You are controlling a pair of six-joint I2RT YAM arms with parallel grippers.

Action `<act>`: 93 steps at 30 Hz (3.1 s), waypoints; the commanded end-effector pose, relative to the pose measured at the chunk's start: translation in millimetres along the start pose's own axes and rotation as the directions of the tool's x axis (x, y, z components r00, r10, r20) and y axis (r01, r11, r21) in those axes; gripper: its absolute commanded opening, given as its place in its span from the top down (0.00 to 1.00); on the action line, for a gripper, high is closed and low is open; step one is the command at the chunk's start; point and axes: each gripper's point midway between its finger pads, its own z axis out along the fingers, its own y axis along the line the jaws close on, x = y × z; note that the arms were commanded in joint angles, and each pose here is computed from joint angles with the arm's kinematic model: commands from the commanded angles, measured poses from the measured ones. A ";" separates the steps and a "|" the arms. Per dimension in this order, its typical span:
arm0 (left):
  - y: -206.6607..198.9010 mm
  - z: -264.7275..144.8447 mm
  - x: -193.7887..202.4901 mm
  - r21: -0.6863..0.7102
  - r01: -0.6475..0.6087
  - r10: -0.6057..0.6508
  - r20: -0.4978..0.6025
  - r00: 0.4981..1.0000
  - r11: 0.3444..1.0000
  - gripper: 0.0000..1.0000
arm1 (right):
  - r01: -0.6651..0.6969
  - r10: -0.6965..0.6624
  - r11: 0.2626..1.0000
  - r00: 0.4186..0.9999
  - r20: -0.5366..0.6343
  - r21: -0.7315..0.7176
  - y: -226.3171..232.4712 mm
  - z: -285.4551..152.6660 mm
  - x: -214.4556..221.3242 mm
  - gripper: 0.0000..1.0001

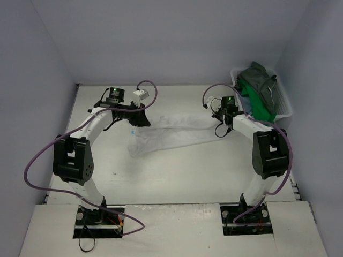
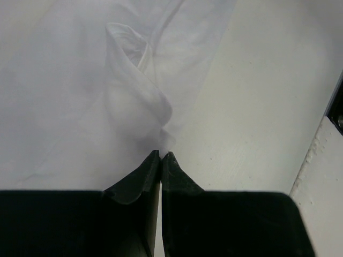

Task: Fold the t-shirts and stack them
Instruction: Fold the tshirt

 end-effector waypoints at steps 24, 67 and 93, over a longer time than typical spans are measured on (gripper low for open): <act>-37.1 -11.2 63.8 0.130 -0.162 0.185 -0.192 0.964 0.978 1.00 | 0.200 -0.185 0.978 0.963 -0.195 0.062 -4.4 -9.7 46.9 1.00; 4.4 45.4 156.2 0.000 -0.224 0.186 -0.552 0.813 0.975 1.00 | 0.188 -0.197 0.980 0.948 -0.252 -0.058 36.2 -29.1 92.4 0.89; 66.0 31.7 154.7 -0.177 -0.229 0.072 -0.618 0.782 0.957 1.00 | 0.062 -0.060 0.998 0.984 -0.168 0.004 -24.9 -61.5 58.1 0.53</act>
